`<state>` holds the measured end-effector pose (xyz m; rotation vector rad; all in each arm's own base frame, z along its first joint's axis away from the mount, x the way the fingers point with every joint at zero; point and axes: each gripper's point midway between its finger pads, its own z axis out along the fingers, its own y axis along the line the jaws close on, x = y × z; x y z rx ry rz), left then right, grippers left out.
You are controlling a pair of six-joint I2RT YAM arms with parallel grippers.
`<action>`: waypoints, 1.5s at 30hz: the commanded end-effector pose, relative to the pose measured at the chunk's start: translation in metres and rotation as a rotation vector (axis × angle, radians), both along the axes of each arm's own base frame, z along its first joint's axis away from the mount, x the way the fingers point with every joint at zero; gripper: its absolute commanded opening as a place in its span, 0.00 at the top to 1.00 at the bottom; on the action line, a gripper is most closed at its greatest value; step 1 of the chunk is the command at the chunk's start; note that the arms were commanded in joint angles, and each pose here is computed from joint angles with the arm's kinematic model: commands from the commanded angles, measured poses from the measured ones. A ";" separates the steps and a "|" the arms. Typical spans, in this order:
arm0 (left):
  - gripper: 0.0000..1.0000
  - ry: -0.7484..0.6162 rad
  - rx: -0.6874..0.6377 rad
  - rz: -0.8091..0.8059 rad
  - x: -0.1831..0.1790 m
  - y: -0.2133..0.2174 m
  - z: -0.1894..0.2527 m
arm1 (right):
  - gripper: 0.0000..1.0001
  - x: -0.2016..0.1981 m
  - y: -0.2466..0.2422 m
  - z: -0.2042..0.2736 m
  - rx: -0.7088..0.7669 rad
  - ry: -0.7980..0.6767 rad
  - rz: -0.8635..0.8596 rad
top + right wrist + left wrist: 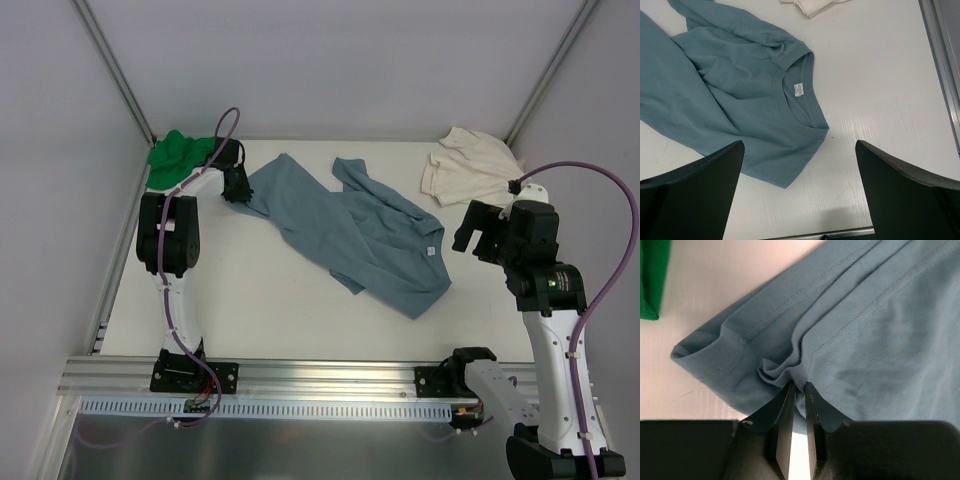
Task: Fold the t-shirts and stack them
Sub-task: Flatten out the tshirt
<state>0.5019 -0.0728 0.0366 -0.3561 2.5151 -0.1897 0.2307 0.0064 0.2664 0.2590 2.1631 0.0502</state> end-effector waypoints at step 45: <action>1.00 -0.425 -0.086 -0.100 -0.142 0.000 0.224 | 0.00 0.139 0.085 -0.144 0.355 0.391 0.159</action>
